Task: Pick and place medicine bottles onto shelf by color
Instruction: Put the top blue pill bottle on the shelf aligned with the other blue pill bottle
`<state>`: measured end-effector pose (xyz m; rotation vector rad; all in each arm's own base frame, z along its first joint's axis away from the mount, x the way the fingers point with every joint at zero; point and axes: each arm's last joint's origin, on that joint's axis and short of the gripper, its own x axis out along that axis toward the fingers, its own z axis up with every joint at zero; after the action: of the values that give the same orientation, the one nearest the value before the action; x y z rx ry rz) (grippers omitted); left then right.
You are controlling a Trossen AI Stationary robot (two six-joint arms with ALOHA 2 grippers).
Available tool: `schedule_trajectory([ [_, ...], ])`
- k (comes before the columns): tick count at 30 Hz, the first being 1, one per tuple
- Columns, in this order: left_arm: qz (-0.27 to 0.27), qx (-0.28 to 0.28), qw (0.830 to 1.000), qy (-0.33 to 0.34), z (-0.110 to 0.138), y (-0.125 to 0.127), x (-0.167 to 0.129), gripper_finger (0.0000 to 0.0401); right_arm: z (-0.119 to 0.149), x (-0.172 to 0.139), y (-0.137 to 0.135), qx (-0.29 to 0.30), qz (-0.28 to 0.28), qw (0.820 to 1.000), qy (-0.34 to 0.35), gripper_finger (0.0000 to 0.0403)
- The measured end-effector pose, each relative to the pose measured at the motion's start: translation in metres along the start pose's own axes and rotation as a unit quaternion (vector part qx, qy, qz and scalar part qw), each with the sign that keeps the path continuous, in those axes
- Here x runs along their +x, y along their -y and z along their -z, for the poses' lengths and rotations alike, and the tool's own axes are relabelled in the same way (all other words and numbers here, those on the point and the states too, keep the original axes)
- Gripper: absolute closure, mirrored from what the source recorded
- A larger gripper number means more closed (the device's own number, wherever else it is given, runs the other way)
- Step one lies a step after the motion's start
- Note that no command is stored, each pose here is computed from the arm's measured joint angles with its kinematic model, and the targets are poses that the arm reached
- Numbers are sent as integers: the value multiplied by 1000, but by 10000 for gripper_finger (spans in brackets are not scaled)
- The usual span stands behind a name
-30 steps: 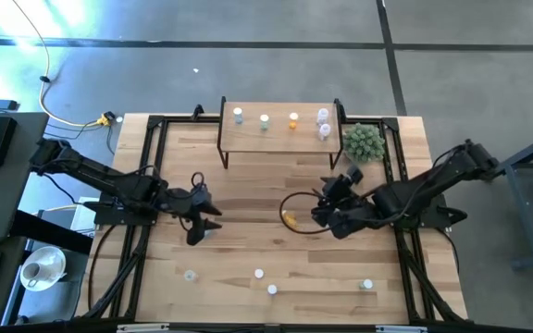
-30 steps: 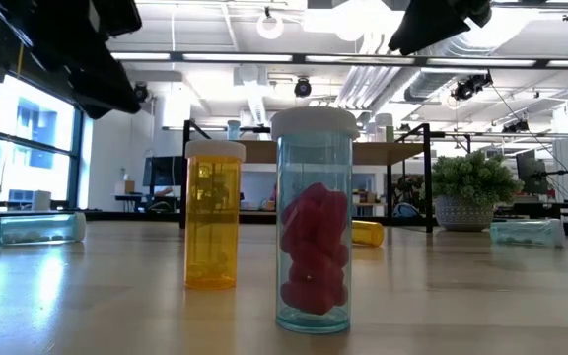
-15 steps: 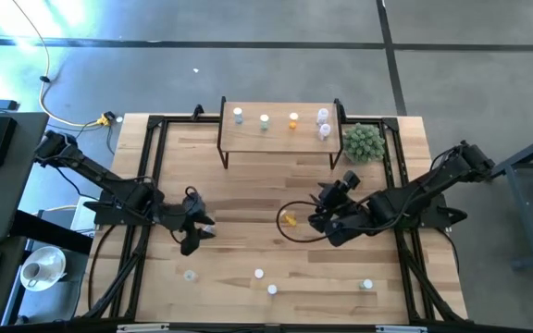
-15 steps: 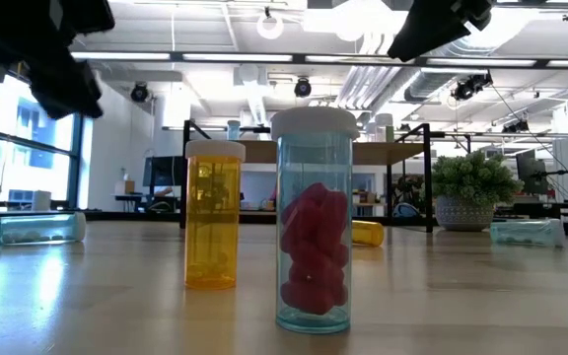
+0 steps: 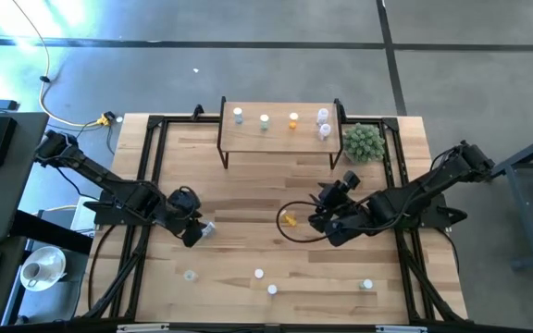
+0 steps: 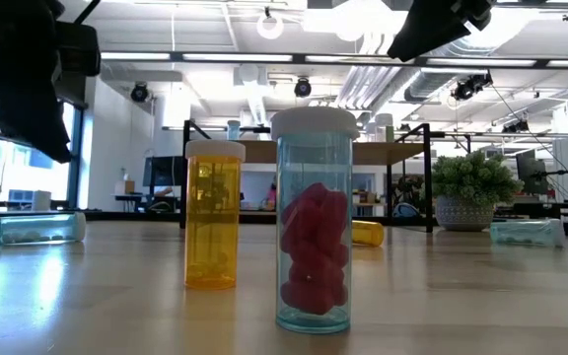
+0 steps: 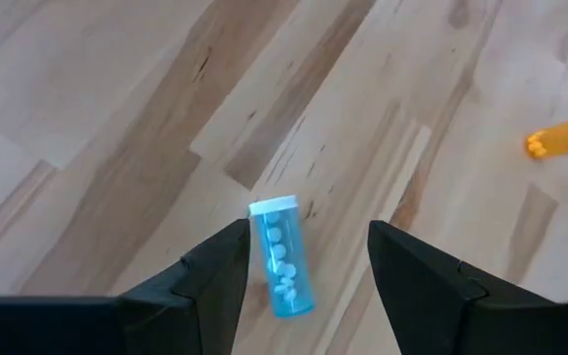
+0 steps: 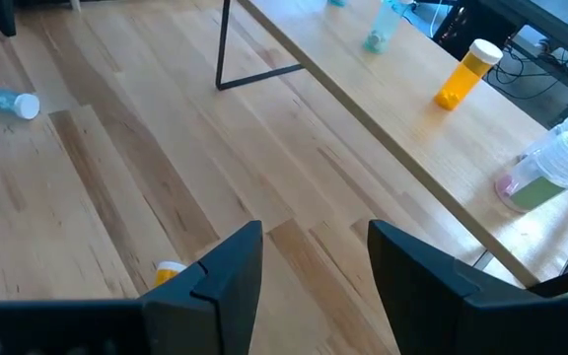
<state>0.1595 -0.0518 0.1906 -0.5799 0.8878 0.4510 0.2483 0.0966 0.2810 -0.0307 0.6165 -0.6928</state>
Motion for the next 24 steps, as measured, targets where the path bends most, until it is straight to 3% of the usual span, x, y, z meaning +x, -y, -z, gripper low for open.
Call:
schedule_trajectory([
  [9, -46, -7, 999, -27, 6, 5, 22, 205, 0, 0, 0, 0, 0, 1000, 0, 226],
  [24, -63, -3, 995, -71, 14, 12, 50, 205, 0, 0, 0, 0, 0, 1000, 0, 226],
])
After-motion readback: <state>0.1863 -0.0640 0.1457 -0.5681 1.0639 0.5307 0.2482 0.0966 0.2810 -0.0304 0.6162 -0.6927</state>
